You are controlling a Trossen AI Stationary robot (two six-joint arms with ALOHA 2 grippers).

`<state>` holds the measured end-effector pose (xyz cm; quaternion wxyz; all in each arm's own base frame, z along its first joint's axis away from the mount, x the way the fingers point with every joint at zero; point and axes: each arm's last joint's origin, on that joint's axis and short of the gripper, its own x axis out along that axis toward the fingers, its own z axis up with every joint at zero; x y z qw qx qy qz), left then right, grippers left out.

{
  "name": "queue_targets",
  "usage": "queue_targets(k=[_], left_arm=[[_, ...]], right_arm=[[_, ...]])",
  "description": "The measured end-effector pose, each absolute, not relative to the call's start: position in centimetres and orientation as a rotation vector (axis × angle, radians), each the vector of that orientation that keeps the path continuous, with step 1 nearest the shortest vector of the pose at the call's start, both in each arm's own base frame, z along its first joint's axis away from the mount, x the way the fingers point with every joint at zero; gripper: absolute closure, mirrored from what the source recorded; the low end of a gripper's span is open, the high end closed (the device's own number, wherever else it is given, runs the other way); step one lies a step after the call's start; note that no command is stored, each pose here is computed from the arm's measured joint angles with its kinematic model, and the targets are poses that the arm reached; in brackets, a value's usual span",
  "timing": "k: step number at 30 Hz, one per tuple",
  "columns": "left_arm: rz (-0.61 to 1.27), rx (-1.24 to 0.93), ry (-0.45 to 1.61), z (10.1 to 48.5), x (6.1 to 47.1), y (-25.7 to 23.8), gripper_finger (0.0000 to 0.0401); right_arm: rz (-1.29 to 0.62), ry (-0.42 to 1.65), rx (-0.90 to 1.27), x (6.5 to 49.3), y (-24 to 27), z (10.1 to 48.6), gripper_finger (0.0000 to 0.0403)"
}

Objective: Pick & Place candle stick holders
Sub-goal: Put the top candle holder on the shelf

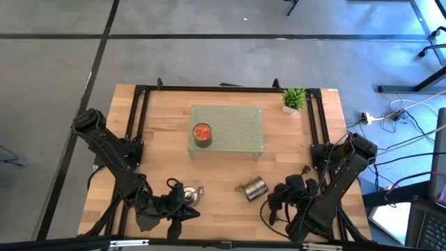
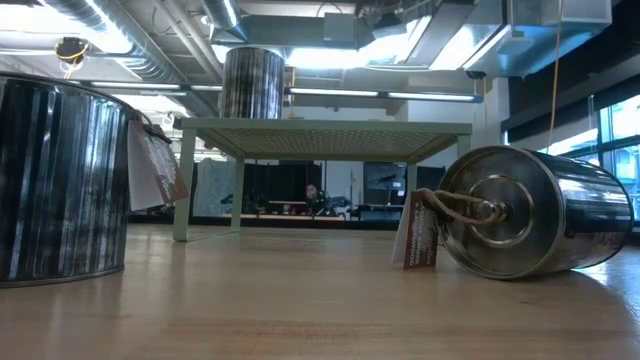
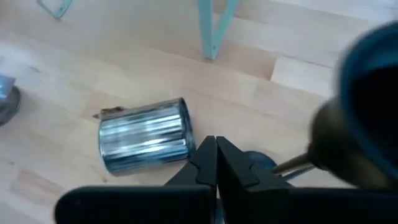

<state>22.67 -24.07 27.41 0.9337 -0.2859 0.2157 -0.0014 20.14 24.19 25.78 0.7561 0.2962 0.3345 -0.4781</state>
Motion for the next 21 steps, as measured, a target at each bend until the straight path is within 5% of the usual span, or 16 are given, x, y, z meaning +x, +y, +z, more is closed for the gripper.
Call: queue_targets(k=[13, 21], left_arm=[[-0.002, -0.568, 0.440, 27.4, 22.6, -24.1, 0.0399], [-0.003, -0.567, 0.441, 27.4, 22.6, -24.1, 0.0399]], right_arm=[[-0.958, 0.858, 0.688, 18.8, 26.2, 26.1, 0.0400], [-0.854, 0.959, 0.771, 17.7, 28.2, 27.2, 0.0354]])
